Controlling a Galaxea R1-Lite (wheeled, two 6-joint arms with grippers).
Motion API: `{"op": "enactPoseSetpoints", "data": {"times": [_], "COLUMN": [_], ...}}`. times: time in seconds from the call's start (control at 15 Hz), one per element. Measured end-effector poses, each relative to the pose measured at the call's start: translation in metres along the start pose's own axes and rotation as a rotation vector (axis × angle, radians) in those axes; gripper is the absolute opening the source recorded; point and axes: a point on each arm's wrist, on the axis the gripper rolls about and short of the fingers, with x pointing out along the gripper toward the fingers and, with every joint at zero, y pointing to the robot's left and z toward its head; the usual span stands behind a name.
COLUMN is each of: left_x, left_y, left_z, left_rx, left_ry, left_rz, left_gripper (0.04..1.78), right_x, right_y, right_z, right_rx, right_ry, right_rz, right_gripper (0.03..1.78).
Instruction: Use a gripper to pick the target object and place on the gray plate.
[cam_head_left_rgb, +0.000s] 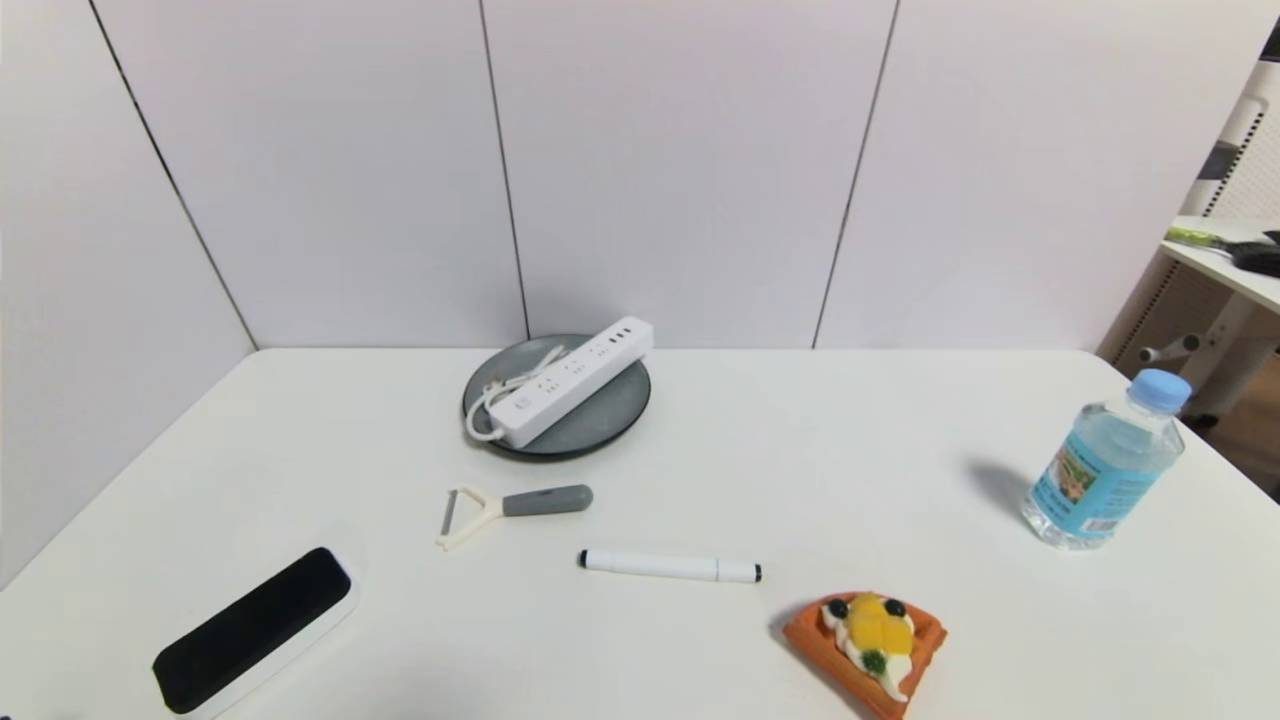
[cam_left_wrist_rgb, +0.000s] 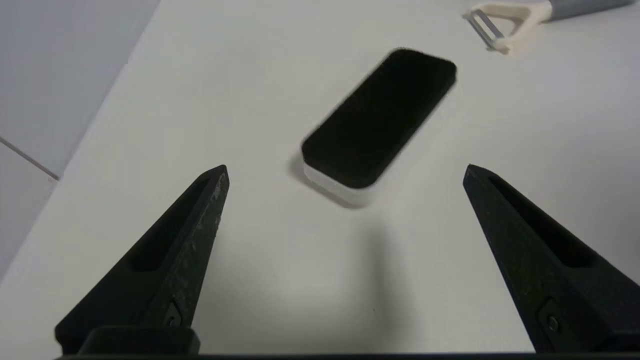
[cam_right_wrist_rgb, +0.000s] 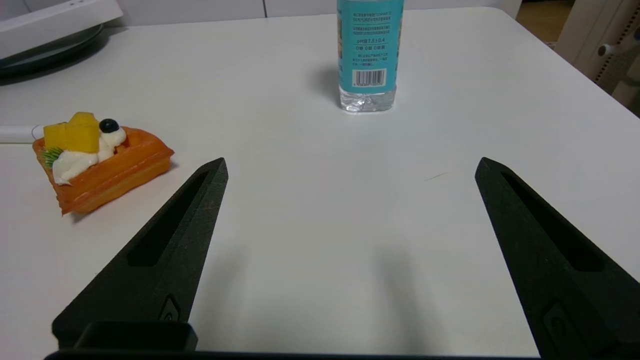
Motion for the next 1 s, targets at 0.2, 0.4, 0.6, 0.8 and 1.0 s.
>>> {"op": "enactPoseSetpoints", "data": {"times": [0.2,0.4,0.6,0.8,1.0], "left_x": [-0.011,-0.018,-0.02,-0.021,-0.021], "left_y": [-0.003,-0.002,-0.002,-0.002,-0.002], "left_z": [-0.015,-0.019,-0.02,-0.02,-0.02], "left_rx": [-0.067,-0.157,-0.16,-0.16,-0.16], "left_ry": [-0.031,-0.118,-0.153,-0.161,-0.163], "left_rz": [-0.033,0.001,0.004,0.005,0.005], "left_gripper": [1.69,1.69,1.69,1.69,1.69], "right_x": [0.0,0.0,0.0,0.0,0.0], "right_y": [0.0,0.0,0.0,0.0,0.0], "right_z": [0.0,0.0,0.0,0.0,0.0], "right_rx": [0.0,0.0,0.0,0.0,0.0], "right_ry": [0.0,0.0,0.0,-0.001,0.0], "right_rz": [0.0,0.0,0.0,0.0,0.0], "right_gripper": [1.71,1.71,1.71,1.71,1.71]}}
